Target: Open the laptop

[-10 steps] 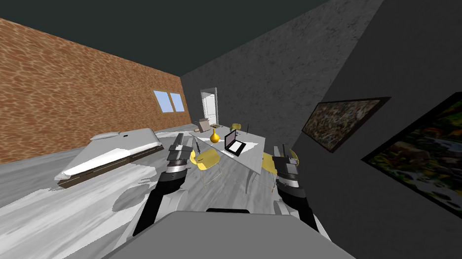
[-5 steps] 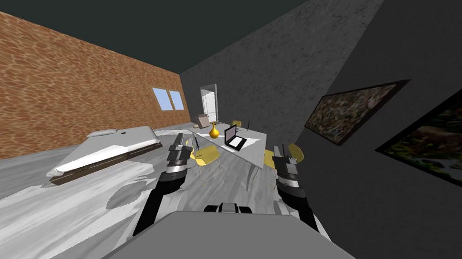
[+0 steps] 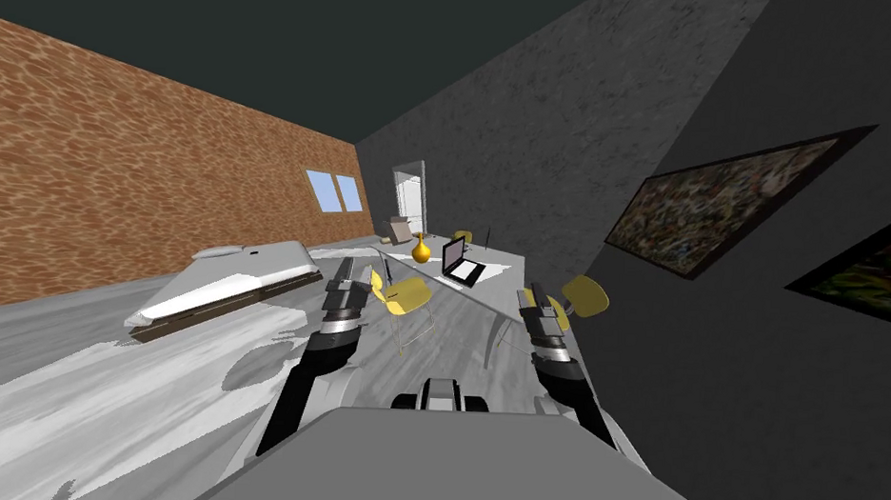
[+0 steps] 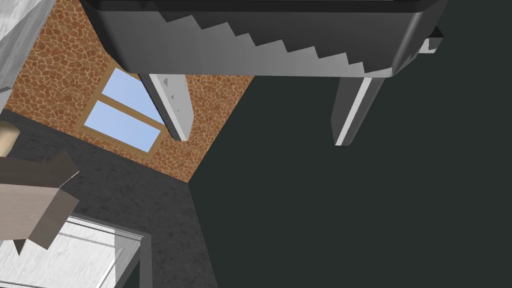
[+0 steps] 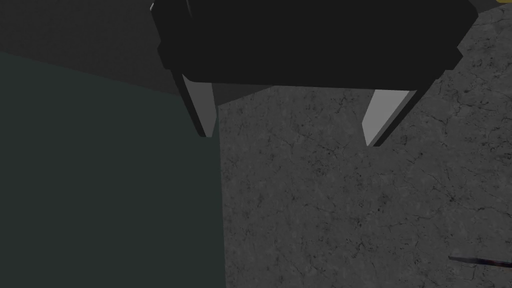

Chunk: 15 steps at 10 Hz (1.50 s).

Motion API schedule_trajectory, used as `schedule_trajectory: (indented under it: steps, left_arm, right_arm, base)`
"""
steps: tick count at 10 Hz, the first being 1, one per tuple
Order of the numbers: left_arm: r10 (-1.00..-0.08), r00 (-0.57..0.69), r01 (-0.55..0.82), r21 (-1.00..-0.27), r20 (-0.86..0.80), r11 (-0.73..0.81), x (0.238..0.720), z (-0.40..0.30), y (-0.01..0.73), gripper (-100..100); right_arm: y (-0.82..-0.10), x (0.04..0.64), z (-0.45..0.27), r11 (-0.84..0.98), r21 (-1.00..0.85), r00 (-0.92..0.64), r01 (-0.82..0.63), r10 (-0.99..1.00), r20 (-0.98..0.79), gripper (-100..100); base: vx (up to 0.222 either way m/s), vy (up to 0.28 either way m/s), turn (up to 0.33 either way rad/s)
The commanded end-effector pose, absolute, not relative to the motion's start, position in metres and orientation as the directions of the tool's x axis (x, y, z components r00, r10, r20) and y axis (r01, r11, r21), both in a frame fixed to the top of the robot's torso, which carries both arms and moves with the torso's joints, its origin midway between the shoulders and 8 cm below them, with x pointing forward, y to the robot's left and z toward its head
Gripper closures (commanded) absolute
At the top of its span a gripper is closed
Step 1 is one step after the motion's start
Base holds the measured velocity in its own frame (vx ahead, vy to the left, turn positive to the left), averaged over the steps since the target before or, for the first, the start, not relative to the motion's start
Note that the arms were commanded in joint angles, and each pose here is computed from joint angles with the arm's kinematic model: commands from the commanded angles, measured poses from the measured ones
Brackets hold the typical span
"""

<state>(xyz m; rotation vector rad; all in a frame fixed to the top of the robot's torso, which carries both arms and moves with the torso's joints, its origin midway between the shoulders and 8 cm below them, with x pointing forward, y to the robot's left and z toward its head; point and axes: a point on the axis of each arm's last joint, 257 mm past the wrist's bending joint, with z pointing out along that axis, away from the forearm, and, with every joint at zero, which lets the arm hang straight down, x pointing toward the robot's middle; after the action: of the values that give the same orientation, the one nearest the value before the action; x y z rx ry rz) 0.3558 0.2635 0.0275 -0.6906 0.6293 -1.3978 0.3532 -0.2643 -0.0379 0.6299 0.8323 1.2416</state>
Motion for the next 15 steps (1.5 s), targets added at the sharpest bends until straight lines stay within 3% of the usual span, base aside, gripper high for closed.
schedule_trajectory:
  steps: [1, 7, 9, 15]
  left_arm:
    - [-0.997, 0.077, 0.656, -0.754, 0.007, 0.045, 0.356, 0.028, 0.264, 0]
    - [-0.997, 0.077, 0.656, -0.754, 0.007, 0.045, 0.356, 0.028, 0.263, 0]
    - [-0.997, 0.077, 0.656, -0.754, 0.007, 0.045, 0.356, 0.028, 0.264, 0]
    - [-0.997, 0.077, 0.656, -0.754, 0.007, 0.045, 0.356, 0.028, 0.264, 0]
  right_arm:
    - [-0.269, 0.361, -0.069, 0.270, 0.838, 0.091, -0.473, 0.962, -0.259, -100]
    - [-0.287, 0.370, -0.161, 0.416, 0.884, 0.030, -0.213, 0.907, -0.420, -100]
    - [-0.304, 0.364, -0.212, 0.500, 0.863, -0.017, -0.067, 0.865, -0.502, -100]
    - [-0.346, 0.341, -0.289, 0.626, 0.761, -0.107, 0.168, 0.779, -0.617, -100]
  base:
    - [-0.004, 0.119, 0.034]
    - [0.009, 0.155, 0.102]
    - [0.052, 0.195, 0.159]
    - [0.031, 0.169, 0.098]
